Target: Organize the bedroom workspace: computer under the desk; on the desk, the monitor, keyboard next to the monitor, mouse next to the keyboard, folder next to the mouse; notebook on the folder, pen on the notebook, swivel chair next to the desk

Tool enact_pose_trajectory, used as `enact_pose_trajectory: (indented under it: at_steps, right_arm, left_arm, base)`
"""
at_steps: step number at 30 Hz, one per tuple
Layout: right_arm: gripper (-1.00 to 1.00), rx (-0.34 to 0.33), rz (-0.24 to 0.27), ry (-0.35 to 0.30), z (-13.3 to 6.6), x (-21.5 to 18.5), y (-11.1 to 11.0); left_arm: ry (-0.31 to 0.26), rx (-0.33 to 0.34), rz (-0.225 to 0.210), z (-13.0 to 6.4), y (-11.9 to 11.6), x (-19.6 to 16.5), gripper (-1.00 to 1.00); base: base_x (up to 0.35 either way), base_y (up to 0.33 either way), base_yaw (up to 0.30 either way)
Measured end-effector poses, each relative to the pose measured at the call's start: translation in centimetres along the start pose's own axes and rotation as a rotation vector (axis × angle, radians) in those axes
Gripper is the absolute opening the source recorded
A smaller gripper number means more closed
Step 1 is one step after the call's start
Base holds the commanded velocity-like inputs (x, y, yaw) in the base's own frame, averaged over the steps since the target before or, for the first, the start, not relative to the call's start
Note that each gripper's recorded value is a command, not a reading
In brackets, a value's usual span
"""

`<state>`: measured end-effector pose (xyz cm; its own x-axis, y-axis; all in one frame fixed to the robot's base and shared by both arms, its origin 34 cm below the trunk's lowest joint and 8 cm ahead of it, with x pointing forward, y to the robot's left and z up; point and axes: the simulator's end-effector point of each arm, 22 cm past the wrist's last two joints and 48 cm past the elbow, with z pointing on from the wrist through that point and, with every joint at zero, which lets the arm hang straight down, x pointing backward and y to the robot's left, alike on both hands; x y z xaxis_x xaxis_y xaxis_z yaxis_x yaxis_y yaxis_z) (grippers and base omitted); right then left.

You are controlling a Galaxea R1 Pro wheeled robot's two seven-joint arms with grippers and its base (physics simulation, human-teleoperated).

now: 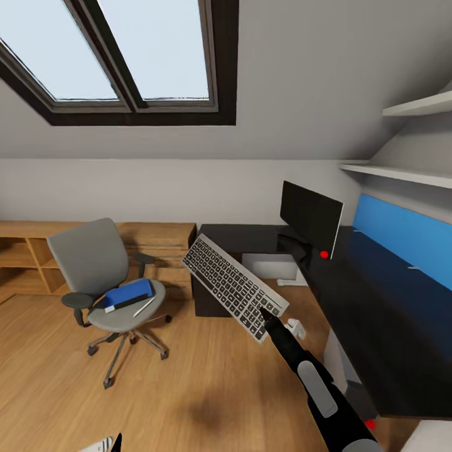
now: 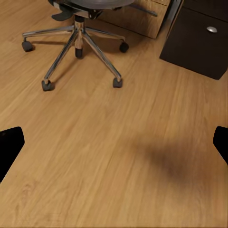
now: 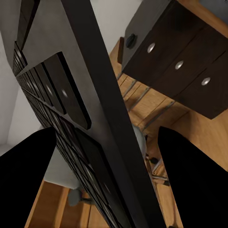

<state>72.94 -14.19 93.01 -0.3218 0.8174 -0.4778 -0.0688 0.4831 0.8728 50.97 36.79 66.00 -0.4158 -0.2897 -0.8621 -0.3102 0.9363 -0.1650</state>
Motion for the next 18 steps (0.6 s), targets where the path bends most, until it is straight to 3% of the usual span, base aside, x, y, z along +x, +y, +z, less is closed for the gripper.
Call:
enact_pose_trajectory:
  at_steps: [18]
  right_arm:
    - [-1.0, 0.026, 0.003, 0.01, -0.2, 0.5, -1.3]
  left_arm:
    - [0.001, -0.001, 0.0, 0.0, 0.0, 0.0, 1.0]
  base:
    - [0.335, 0.001, 0.0]
